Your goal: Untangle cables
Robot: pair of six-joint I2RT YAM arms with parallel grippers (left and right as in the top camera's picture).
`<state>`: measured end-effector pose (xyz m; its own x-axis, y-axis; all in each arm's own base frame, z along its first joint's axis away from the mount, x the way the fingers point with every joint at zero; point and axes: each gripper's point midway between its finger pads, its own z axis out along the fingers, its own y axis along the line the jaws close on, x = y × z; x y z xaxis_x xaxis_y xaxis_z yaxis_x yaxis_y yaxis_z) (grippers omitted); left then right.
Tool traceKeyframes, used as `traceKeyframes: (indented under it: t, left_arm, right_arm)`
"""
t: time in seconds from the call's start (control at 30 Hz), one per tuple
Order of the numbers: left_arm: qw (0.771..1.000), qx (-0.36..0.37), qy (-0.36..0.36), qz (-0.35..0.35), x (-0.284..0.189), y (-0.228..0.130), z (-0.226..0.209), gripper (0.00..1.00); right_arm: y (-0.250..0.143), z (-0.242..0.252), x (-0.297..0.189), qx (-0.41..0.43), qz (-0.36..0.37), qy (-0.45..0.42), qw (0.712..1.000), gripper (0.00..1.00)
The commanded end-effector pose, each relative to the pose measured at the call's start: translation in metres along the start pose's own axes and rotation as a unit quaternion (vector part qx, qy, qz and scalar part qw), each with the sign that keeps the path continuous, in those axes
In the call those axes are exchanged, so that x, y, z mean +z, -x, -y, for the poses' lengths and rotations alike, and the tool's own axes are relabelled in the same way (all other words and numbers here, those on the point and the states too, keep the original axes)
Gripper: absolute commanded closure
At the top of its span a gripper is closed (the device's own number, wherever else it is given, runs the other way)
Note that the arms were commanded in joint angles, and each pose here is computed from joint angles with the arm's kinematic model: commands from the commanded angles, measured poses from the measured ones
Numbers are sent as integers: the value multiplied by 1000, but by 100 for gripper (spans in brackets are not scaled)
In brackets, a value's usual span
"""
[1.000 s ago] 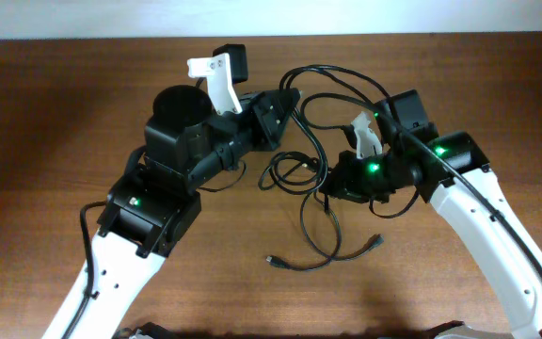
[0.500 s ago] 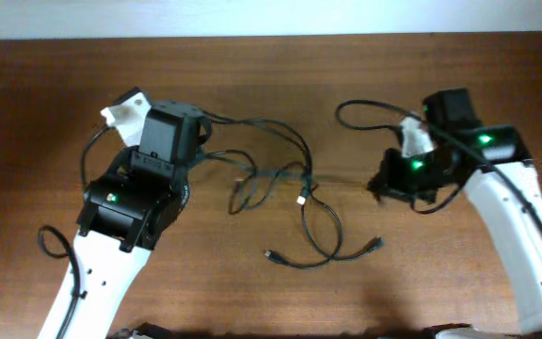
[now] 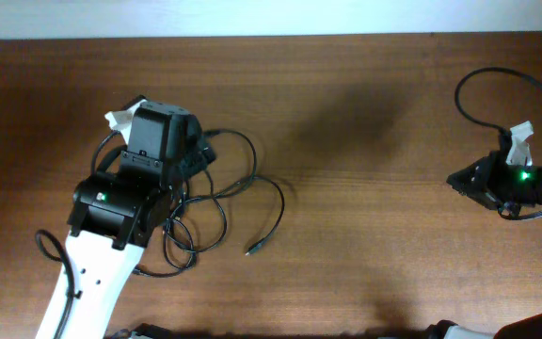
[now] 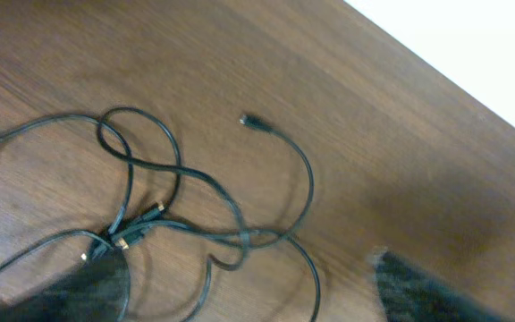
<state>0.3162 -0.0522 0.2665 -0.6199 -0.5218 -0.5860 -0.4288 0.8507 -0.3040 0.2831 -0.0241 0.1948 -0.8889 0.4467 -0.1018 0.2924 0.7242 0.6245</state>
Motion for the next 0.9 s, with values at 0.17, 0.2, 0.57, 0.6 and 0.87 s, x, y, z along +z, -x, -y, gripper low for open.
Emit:
traceKeyframes:
  t: [0.17, 0.2, 0.57, 0.6, 0.87]
  left_arm:
    - [977, 64, 141, -150, 7, -66, -62, 1]
    - [969, 72, 163, -174, 14, -79, -72, 1]
    - [933, 68, 195, -294, 128, -194, -110, 33]
    - [931, 66, 192, -302, 136, -201, -110, 39]
    - [929, 67, 197, -306, 169, -214, -111, 56]
  right_arm:
    - [-3, -2, 0, -16, -6, 8, 1000, 81]
    - [-3, -2, 0, -23, -6, 8, 1000, 81]
    - [-3, 3, 0, -25, -7, -5, 1000, 80]
    - [-3, 3, 0, -25, -7, -5, 1000, 80]
    - [-3, 9, 0, -25, -8, -22, 999, 80]
